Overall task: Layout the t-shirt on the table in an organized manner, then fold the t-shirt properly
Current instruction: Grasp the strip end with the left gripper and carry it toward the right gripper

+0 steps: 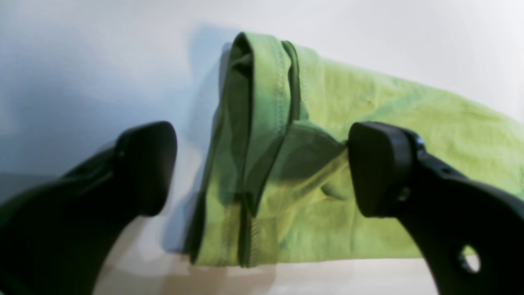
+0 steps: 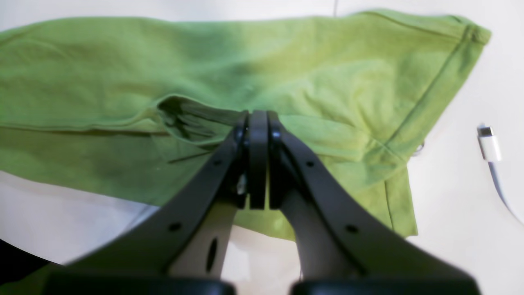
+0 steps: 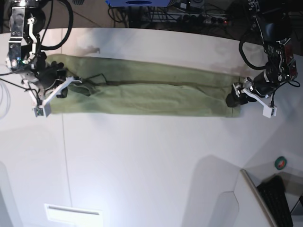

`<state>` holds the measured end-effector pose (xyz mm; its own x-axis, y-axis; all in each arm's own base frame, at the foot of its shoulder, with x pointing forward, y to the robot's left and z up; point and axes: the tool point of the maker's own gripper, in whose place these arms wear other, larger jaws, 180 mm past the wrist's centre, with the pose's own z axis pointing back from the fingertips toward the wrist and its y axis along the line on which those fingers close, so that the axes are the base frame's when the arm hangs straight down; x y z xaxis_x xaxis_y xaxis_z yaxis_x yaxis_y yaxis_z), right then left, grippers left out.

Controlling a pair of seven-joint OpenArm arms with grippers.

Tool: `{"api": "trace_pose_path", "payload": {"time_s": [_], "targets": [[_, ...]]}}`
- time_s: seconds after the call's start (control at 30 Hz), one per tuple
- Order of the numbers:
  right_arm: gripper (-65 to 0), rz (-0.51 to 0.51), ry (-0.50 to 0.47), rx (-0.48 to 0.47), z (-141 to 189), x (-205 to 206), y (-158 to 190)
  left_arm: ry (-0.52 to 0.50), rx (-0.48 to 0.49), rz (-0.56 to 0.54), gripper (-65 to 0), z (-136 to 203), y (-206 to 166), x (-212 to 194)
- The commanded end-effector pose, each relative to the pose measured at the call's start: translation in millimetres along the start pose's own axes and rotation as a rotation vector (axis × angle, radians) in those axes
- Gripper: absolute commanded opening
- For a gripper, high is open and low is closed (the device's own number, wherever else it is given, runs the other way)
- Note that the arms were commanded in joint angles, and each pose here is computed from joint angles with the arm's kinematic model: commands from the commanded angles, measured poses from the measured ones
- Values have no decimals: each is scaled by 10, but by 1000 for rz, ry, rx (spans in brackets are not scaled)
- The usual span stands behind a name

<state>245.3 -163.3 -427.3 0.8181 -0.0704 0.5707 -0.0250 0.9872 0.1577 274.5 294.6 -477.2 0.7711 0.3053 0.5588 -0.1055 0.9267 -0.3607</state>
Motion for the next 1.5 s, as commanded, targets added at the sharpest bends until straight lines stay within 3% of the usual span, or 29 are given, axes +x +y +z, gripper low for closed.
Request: {"api": "trace_pose_path", "payload": {"time_s": [0.0,0.27,0.47,0.63,0.87,0.97,1.27,1.37,1.47], "targets": [[-650,10,-51,5,40,151,5,43,21,-8,-125,23,69,-65],[-650,7,-40,2,47,93,-9,25,5,31,-650,-131,54,-290],[-650,4,-38,-2,51,81,-26,-50,38,6,-650,-24,224,-64],[-650,4,-38,-2,51,81,-26,-134,40,-138,-650,210,149,358],[-650,4,-42,-2,50,104,-24,-190,82,-346,-650,617,-353,686],[-650,4,-44,-2,49,111,-24,-189,29,-397,-650,627,-748,689],[-650,4,-44,-2,49,111,-24,-121,-157,-393,-650,378,-1680,356],[-650,4,-44,-2,49,111,-24,-99,-173,-342,-650,267,-1885,236],[-650,4,-44,-2,49,111,-24,-56,-234,-373,-650,153,-2204,94]]}}
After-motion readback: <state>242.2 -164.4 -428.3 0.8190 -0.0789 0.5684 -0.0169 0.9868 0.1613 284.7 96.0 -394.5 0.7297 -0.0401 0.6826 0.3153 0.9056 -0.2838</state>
